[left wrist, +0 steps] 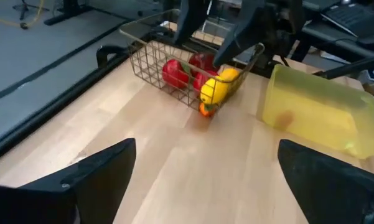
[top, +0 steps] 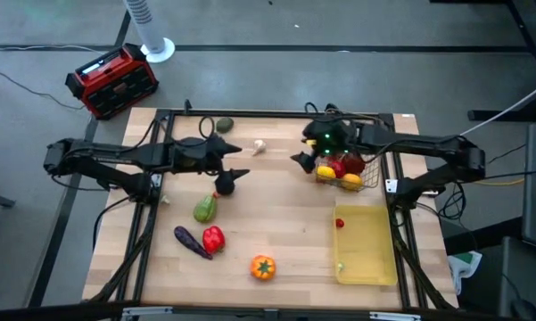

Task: Sort produce into baskets
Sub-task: Put the garlic into the yellow bin

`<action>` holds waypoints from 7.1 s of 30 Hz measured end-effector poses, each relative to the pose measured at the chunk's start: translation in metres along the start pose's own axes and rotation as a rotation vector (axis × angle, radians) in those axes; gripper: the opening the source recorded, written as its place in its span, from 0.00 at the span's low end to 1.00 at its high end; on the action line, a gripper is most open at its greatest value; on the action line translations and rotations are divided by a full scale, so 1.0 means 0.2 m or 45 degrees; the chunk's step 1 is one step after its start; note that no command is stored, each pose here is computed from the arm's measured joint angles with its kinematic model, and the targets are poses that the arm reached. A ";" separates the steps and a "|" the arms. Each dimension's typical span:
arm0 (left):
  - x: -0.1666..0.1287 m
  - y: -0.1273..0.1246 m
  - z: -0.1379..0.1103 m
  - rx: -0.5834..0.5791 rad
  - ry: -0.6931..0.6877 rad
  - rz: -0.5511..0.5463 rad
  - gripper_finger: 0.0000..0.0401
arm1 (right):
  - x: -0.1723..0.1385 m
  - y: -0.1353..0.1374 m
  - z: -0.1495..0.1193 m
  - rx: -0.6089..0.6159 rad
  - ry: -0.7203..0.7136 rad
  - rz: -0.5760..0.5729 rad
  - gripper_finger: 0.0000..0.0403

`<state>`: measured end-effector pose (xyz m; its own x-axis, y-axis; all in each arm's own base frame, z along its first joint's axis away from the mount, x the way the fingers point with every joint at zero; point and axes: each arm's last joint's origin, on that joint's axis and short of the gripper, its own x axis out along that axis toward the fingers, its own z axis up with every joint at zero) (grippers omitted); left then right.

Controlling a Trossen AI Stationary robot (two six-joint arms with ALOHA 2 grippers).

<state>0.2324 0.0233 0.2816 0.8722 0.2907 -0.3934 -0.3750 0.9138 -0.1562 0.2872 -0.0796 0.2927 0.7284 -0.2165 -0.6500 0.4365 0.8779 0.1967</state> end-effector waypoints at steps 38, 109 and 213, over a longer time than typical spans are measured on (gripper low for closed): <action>0.01 -0.02 -0.09 0.006 0.056 -0.017 0.97 | 0.94 -0.01 0.17 0.149 0.043 -0.322 0.92; 0.00 -0.04 -0.09 0.014 0.064 -0.029 0.97 | 1.07 -0.15 0.09 0.067 0.315 -0.216 0.01; 0.73 0.49 -0.33 -0.525 0.286 0.612 0.97 | 0.29 -0.42 0.44 0.092 0.213 -0.213 0.66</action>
<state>0.3033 0.1370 0.1494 0.5081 0.5313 -0.6779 -0.8337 0.5010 -0.2323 0.3390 -0.2029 0.3027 0.5482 -0.2774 -0.7890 0.5844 0.8019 0.1241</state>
